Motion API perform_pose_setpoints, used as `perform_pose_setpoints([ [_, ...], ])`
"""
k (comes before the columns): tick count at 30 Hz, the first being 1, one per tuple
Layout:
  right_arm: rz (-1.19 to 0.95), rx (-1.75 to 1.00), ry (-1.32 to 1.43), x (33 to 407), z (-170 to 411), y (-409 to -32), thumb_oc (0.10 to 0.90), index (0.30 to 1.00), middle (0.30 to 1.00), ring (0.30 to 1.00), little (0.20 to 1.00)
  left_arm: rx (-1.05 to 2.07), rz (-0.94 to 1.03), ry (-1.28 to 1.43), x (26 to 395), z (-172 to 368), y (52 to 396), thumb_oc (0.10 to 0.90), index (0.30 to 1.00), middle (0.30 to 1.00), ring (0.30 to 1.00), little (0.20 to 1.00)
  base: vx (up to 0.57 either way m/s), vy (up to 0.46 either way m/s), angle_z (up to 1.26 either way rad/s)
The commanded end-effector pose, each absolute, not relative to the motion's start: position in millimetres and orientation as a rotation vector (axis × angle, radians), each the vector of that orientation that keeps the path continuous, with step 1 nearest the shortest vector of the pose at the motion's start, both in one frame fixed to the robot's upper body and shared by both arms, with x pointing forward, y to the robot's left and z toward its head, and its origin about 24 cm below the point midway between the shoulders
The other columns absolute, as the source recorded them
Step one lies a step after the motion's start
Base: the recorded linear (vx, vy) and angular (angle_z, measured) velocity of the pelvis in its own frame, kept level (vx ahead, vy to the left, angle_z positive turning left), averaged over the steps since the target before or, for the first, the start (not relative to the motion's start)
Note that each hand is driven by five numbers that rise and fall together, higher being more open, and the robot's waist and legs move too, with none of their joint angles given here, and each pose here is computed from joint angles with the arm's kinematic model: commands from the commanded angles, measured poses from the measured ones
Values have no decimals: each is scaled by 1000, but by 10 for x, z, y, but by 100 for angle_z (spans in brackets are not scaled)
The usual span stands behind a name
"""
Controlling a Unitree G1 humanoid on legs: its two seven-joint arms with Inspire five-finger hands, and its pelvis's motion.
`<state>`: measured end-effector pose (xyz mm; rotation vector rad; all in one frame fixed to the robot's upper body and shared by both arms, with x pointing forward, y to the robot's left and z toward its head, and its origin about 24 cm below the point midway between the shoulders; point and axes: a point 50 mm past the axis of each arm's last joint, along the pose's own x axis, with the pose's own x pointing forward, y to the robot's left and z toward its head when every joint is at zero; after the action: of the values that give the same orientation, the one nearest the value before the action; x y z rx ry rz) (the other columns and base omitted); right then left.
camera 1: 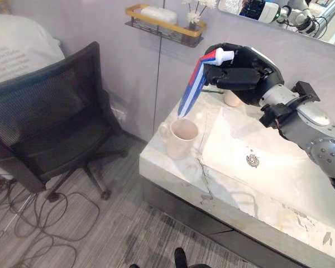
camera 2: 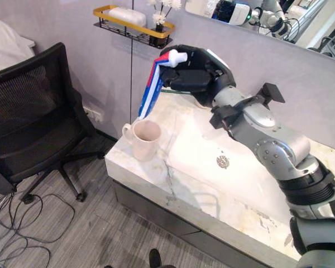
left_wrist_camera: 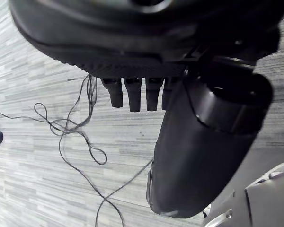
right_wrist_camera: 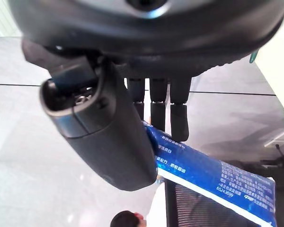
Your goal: Organize the bathroom.
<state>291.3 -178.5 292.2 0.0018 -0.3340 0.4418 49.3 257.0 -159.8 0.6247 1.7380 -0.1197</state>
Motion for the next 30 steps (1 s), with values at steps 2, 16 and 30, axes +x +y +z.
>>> perform_pose_setpoints([
  [2, 313, 146, -800, 2650, 3745, -2115, 400, 300, 300, 300, 300, 708, -78, 1914, 70, -1511, 2864, 800, 900, 900, 900, 900, 0, 0, 0],
  [16, 313, 116, -799, 2615, 3733, -2169, 400, 300, 300, 300, 300, 718, -99, 1891, 162, -1516, 2849, 800, 900, 900, 900, 900, -3, 5, 0],
  [30, 363, 118, -771, 2622, 3681, -2125, 400, 300, 300, 300, 300, 708, -112, 1875, 243, -1525, 2813, 800, 900, 900, 900, 900, -18, 39, 0],
])
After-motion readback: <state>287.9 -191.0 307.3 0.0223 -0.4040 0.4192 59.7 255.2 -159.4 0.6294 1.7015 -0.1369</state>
